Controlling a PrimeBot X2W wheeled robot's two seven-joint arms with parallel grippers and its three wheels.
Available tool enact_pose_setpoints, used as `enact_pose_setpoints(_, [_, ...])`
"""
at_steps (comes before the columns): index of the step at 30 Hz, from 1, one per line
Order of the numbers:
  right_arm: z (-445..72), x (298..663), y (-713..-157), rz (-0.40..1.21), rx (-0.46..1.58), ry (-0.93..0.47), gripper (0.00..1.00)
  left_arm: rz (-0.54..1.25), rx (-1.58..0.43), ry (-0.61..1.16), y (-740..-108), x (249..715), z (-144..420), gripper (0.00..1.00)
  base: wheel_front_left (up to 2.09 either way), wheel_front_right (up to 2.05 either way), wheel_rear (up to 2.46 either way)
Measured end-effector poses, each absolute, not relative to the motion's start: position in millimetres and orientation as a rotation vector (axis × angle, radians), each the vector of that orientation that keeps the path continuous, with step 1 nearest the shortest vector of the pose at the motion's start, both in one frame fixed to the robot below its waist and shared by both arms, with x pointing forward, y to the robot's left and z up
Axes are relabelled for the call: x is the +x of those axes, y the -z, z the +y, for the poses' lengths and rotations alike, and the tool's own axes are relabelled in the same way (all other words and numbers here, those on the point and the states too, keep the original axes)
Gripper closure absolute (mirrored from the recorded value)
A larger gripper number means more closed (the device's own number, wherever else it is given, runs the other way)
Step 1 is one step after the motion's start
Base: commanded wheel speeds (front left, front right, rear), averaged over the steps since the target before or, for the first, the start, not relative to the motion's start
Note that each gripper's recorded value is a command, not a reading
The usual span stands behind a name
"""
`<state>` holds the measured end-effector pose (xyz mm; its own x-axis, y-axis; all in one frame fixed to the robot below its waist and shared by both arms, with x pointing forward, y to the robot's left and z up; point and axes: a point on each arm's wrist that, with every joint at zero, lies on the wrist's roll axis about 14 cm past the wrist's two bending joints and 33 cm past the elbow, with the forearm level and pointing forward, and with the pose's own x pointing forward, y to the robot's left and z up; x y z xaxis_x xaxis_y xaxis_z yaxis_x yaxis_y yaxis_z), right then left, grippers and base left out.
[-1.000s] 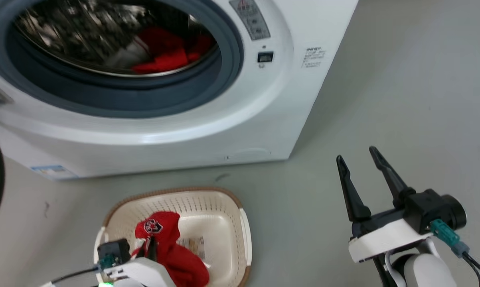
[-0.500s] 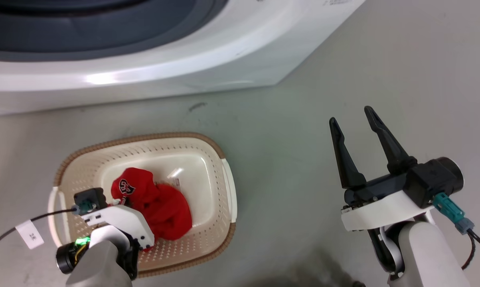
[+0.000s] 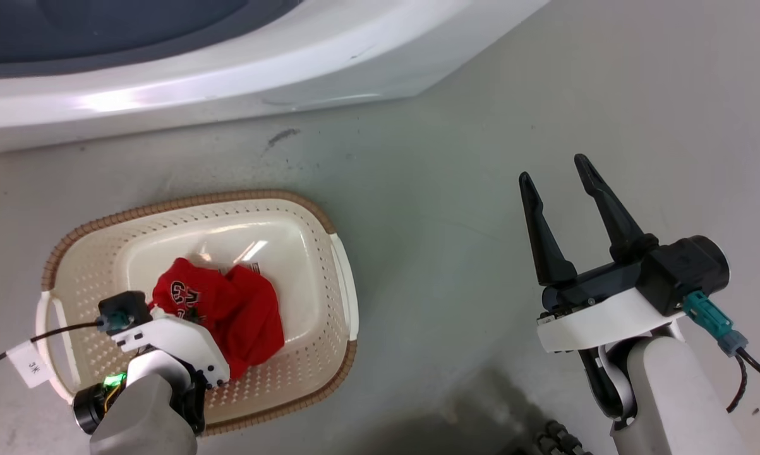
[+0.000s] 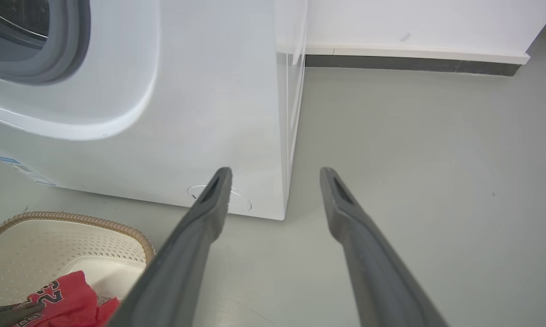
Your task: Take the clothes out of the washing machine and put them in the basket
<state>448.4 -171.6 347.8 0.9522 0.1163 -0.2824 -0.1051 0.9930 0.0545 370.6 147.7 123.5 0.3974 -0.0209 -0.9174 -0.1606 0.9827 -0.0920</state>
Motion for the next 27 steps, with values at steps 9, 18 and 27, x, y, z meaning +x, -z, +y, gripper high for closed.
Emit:
enact_pose_setpoints(9, [-174.3,440.6,-399.9,0.179,0.022,-0.104,0.00,1.033,-0.217,-0.092,-175.0,367.4,154.6,0.00,0.00,0.00,0.00])
enact_pose_setpoints(18, [-177.7,410.6,-455.7,0.069,0.006,-0.085,0.00,0.694,-0.223,-0.044,-269.0,402.7,153.8,0.00,0.00,0.00,0.00])
enact_pose_setpoints(27, [-176.4,390.9,-496.8,-0.016,-0.011,-0.085,0.00,0.328,-0.180,-0.003,-376.8,429.4,155.6,0.00,0.00,0.00,0.00])
